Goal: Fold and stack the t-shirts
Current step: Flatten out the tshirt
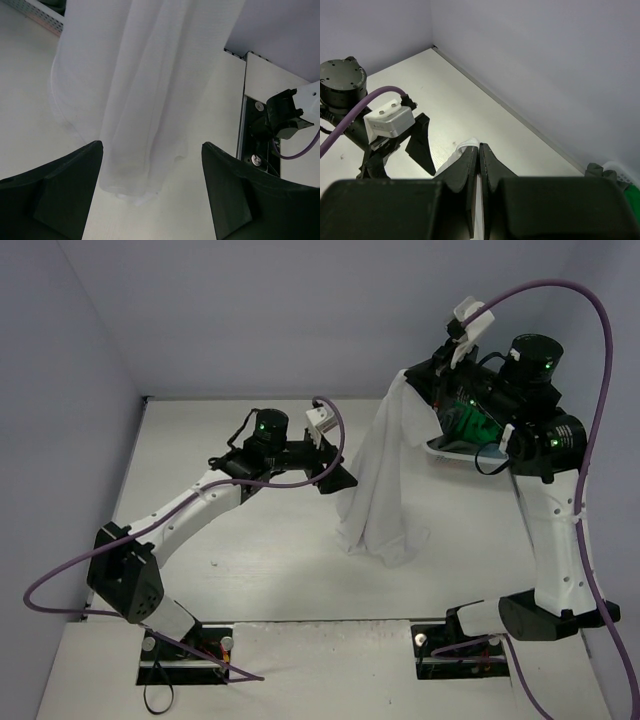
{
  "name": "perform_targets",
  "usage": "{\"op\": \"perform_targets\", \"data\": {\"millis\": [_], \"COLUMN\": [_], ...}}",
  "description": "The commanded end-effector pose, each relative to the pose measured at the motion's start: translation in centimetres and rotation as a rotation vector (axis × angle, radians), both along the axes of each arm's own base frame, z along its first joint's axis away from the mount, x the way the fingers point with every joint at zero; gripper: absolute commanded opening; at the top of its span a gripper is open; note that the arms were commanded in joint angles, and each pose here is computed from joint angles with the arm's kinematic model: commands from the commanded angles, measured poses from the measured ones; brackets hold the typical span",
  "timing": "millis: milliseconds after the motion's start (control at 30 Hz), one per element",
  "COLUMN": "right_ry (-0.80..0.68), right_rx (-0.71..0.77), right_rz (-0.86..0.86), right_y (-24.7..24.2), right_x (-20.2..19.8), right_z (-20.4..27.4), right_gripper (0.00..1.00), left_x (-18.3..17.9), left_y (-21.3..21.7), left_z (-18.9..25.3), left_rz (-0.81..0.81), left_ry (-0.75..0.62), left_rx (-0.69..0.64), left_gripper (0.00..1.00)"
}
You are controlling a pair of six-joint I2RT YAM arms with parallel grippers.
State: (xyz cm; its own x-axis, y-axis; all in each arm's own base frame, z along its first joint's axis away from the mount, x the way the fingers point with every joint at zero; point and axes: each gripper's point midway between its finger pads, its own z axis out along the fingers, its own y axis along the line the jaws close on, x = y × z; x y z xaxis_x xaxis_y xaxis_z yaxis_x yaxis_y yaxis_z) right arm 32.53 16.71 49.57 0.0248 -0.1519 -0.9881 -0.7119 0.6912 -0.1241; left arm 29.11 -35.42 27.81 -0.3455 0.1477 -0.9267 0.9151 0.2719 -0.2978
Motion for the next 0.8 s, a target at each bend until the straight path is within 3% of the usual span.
{"op": "perform_targets", "data": {"millis": [0, 500, 600, 633, 700, 767], "right_ry": [-0.111, -0.139, -0.140, -0.141, -0.140, -0.139], "right_rx": [0.036, 0.053, 0.048, 0.047, 0.041, 0.037], "right_rz": [-0.008, 0.027, 0.025, 0.025, 0.022, 0.012], "right_y": [-0.1, -0.2, -0.3, -0.3, -0.3, -0.5], "right_x": [0.3, -2.4, -2.5, -2.5, -2.4, -2.1], "right_z": [3.1, 4.2, 4.0, 4.0, 3.7, 3.5], "right_gripper": [0.00, 0.00, 0.00, 0.00, 0.00, 0.00], "left_x": [-0.6, 2.7, 2.5, 2.4, 2.2, 1.7], "left_y": [-1.1, -3.1, -3.1, -3.2, -3.2, -2.9], "left_z": [3.1, 0.0, -0.3, -0.2, -0.1, -0.5], "left_rz": [-0.046, 0.007, -0.007, -0.010, -0.022, -0.029], "left_ry": [-0.078, -0.130, -0.129, -0.130, -0.136, -0.114], "left_rx": [-0.080, 0.032, 0.044, 0.046, 0.043, 0.062], "left_gripper": [0.74, 0.71, 0.53, 0.40, 0.28, 0.22]}}
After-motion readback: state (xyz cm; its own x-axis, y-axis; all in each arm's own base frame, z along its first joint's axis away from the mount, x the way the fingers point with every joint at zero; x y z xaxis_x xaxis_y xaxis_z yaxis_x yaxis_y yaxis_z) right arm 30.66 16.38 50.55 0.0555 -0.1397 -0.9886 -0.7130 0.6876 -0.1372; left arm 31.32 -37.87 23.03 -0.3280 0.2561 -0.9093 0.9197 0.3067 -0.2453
